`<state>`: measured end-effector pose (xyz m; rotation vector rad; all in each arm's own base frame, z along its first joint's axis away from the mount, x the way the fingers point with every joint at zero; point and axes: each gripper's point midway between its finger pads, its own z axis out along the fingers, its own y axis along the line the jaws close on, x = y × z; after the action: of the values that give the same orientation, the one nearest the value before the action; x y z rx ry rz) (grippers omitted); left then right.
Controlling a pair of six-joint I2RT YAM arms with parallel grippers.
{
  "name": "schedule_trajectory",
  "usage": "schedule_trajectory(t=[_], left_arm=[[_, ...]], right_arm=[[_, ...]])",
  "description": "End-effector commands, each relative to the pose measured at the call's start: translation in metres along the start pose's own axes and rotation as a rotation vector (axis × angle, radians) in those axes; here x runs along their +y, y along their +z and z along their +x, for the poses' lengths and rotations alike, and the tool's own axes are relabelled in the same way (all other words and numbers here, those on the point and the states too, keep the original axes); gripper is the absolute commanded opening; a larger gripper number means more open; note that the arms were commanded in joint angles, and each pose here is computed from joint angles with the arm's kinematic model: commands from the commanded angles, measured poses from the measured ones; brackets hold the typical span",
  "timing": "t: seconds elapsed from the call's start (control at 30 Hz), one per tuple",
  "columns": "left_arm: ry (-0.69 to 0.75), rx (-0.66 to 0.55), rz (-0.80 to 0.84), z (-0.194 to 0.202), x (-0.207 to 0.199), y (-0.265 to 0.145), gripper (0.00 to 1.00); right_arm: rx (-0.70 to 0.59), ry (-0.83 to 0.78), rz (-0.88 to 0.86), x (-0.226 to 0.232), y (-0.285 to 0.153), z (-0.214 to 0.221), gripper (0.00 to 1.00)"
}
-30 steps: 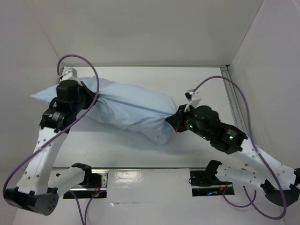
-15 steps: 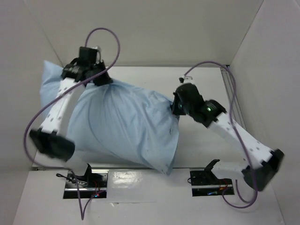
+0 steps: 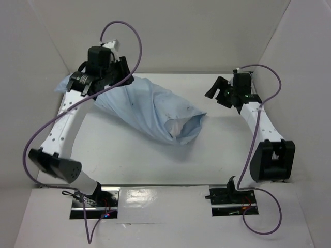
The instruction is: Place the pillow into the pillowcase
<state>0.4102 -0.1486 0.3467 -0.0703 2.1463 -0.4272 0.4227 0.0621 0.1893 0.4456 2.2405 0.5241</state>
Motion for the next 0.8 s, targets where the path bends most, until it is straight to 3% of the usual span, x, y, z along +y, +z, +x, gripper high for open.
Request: schedule_trajectory(t=[0.0,0.03,0.17,0.27,0.33,0.43,0.53,0.77], left_arm=[[-0.008,-0.042,-0.05,0.005,0.017,-0.02,0.54],[-0.019,-0.038,-0.051,0.01,0.018,-0.024,0.54],[-0.029,-0.005,0.01,0.031,0.012,-0.037,0.54],[0.073,0.08,0.189,0.058,-0.037,-0.048,0.55],[0.137,0.193,0.182,0.094,-0.05,-0.047,0.54],[0.279,0.25,0.115,0.138,-0.074,-0.055,0.54],[0.368,0.277,0.011,0.169,-0.078,-0.069,0.57],[0.519,0.345,-0.114,0.227,-0.081,-0.082,0.6]], right_arm=[[-0.014,-0.038,-0.212,0.045,-0.039,0.014,0.85],[0.009,-0.027,-0.31,0.065,-0.057,0.025,0.85],[0.087,-0.043,-0.393,0.086,-0.075,0.076,0.87],[0.107,-0.028,-0.327,0.073,-0.082,0.095,0.88],[0.134,0.005,-0.294,0.058,-0.079,0.114,0.88],[0.166,0.058,-0.261,0.042,-0.076,0.136,0.84],[0.168,0.077,-0.262,0.036,-0.075,0.144,0.78],[0.171,0.069,-0.244,0.03,-0.077,0.149,0.78]])
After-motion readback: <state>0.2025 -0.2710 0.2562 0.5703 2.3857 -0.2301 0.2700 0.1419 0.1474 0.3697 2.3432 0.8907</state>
